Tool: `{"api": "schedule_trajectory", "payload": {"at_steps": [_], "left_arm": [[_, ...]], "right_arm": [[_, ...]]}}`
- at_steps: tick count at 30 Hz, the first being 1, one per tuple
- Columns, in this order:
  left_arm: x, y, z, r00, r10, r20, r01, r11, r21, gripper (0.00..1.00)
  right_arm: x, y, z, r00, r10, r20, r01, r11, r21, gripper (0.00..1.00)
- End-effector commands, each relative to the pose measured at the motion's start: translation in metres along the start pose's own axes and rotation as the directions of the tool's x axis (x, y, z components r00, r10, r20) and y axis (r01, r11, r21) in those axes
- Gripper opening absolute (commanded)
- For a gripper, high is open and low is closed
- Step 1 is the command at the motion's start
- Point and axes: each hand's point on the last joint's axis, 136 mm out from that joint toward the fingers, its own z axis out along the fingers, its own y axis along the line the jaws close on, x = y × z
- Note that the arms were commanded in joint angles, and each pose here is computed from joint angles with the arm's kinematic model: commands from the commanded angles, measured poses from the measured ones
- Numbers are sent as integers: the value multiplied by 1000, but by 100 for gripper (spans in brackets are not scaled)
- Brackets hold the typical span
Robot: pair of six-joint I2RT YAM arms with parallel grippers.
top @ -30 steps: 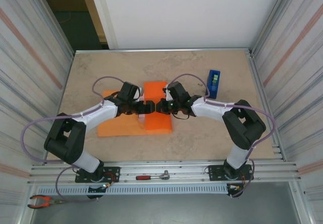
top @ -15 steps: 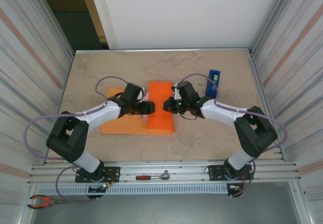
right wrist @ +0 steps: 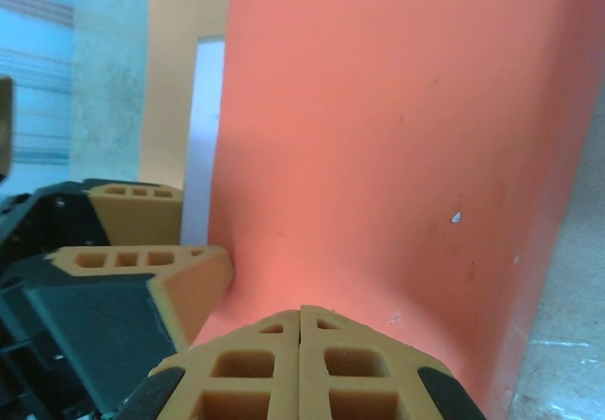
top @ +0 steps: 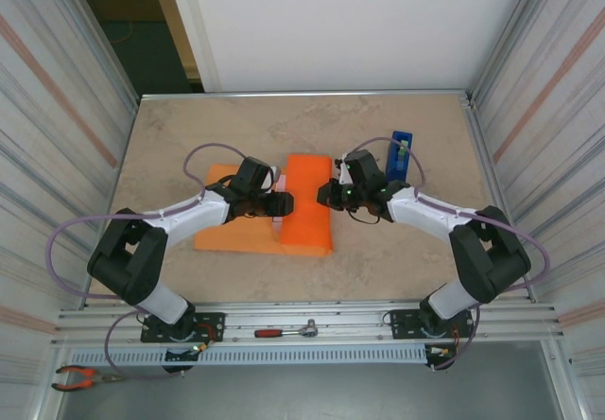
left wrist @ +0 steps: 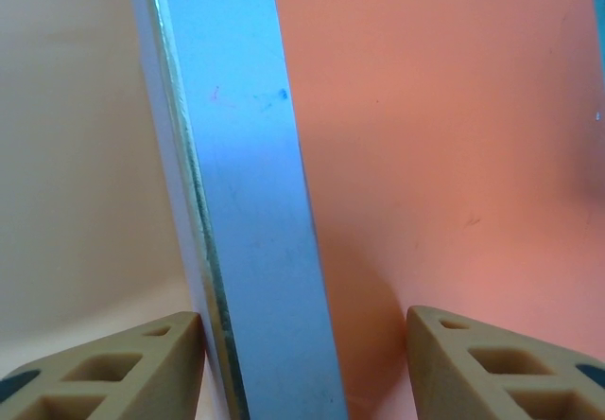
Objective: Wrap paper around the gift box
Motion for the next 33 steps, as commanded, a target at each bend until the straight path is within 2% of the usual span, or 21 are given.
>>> {"api": "schedule_trajectory", "payload": {"at_steps": [1,8,10,15,20,25,33], "left_arm": [[20,13,4,998,-13,-59,11,999,-33,52],[19,12,-1,999,-14,-49,13,1000,-17,50],[16,13,-4,999,-22,-39,22,1000,-11,54],[-7,21,-18,998,-63,19,63,998,-5,73],[-29,22,-25,995,-82,48,82,997,12,80],[-38,14,-18,996,-82,24,81,996,37,82],[-26,12,2,996,-81,-32,81,996,25,83]], "right_arm": [[5,10,13,999,-28,-41,27,1000,-10,5],[15,7,33,996,-33,-87,34,999,8,5],[17,4,36,995,-28,-94,29,999,14,4],[21,0,40,995,-23,-102,25,999,25,4],[23,-1,42,994,-23,-106,26,999,29,4],[25,3,45,993,-28,-112,31,999,24,4],[28,0,49,992,-28,-123,32,999,30,4]]}}
